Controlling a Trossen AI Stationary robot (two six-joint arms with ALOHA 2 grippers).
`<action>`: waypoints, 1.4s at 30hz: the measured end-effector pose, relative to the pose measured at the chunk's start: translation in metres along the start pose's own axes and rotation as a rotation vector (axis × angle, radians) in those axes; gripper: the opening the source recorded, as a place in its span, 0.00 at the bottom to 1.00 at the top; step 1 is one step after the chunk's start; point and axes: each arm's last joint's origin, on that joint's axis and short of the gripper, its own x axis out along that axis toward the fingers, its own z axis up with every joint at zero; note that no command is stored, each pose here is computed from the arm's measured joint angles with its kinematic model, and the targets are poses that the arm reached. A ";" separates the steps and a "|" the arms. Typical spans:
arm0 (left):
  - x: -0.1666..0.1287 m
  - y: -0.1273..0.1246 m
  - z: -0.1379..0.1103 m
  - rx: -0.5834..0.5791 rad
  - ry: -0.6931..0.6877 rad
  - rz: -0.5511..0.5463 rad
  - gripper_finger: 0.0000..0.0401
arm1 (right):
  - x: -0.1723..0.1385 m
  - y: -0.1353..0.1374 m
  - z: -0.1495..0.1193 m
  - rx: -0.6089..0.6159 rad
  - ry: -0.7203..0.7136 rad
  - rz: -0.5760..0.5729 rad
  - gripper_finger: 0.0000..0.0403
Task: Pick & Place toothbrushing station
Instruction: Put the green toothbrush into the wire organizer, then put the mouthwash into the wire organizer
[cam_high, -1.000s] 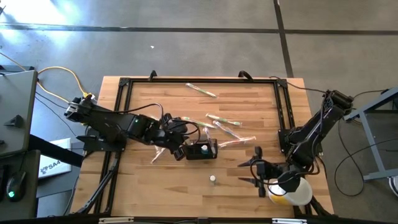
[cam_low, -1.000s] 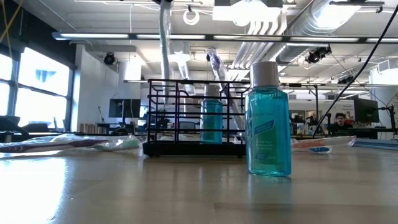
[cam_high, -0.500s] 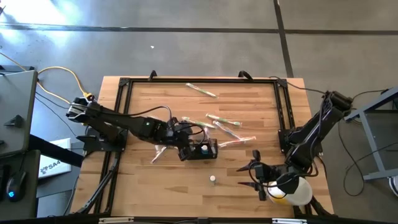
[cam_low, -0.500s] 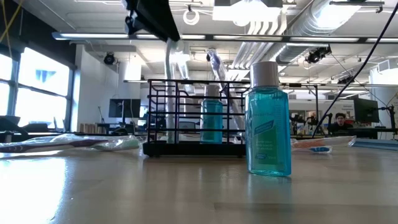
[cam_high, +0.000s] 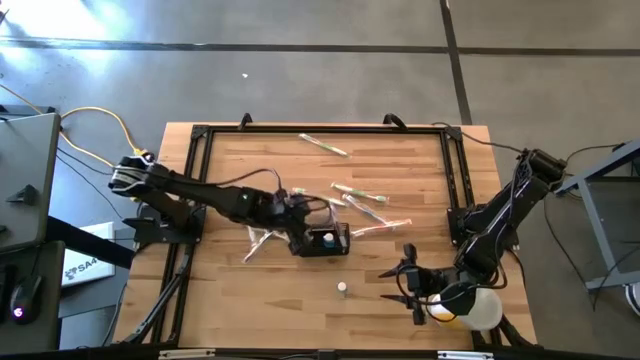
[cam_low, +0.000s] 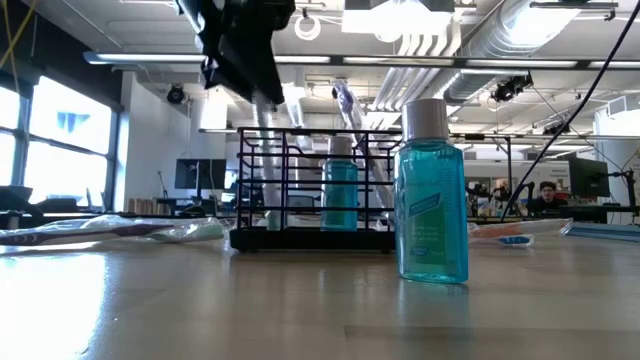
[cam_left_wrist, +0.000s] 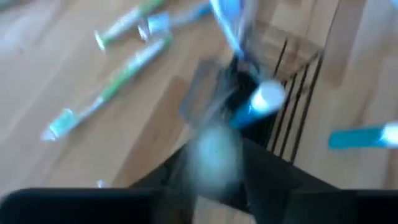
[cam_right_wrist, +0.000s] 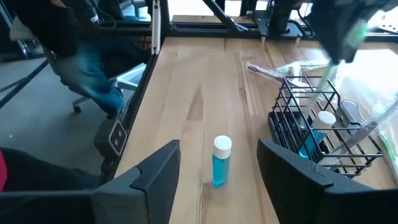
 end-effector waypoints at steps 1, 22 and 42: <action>0.000 -0.001 0.000 0.000 0.002 -0.009 0.35 | 0.000 0.000 0.000 0.000 0.000 0.000 0.51; -0.071 -0.024 0.053 0.112 -0.148 -0.070 0.53 | 0.000 -0.003 0.002 -0.115 -0.049 -0.103 0.49; -0.131 -0.082 -0.057 0.289 -0.118 0.102 0.53 | 0.011 0.058 0.069 -0.268 -0.005 0.008 0.31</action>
